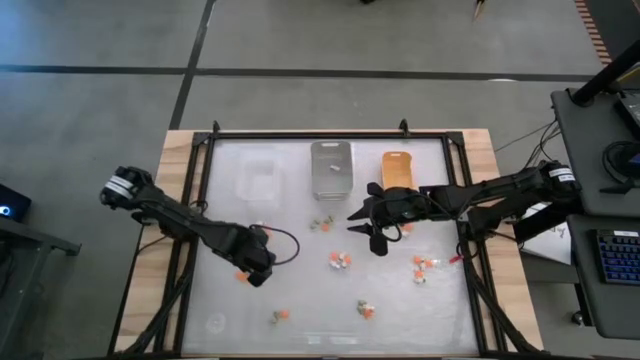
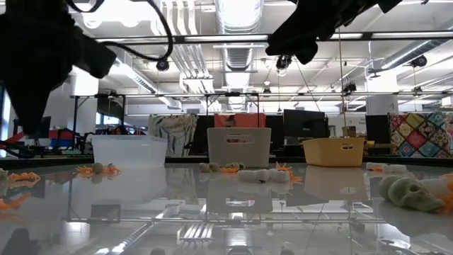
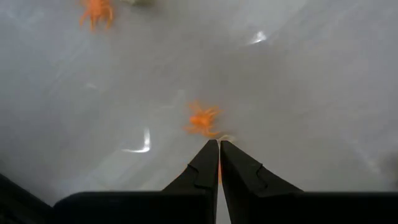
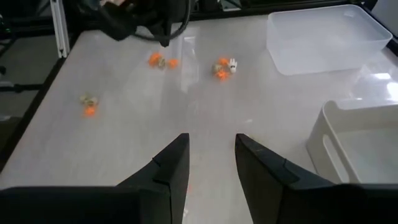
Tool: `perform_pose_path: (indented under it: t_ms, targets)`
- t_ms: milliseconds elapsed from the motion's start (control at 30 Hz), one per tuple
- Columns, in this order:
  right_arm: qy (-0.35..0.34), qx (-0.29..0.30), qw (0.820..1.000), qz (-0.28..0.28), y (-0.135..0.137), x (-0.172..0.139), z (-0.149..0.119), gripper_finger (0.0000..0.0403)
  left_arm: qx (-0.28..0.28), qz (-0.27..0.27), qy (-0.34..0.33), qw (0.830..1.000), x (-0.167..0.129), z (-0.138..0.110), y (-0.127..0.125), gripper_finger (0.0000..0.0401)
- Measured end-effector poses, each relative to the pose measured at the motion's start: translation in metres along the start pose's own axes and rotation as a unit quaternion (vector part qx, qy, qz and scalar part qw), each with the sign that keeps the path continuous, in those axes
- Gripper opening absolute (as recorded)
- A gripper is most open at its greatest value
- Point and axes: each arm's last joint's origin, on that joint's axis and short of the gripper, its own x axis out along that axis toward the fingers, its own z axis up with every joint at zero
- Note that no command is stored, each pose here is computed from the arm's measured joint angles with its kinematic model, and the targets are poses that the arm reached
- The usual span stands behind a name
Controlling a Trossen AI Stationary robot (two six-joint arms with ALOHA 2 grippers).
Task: Sort Halloween decoration
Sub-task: Put the orange spider toy into the transparent white bin
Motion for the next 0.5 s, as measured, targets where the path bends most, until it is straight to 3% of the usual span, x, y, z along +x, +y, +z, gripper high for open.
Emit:
perform_pose_path:
  t_ms: [300, 500]
  targets:
    - [0.002, -0.010, 1.000, 0.010, 0.006, 0.000, -0.002, 0.0123, 0.020, 0.039, -0.004, 0.999, 0.016, -0.002, -0.007, 0.0006]
    - [-0.009, -0.014, 1.000, 0.021, 0.012, 0.000, -0.001, 0.0118, 0.019, 0.045, -0.021, 0.999, 0.016, -0.002, -0.007, 0.0060]
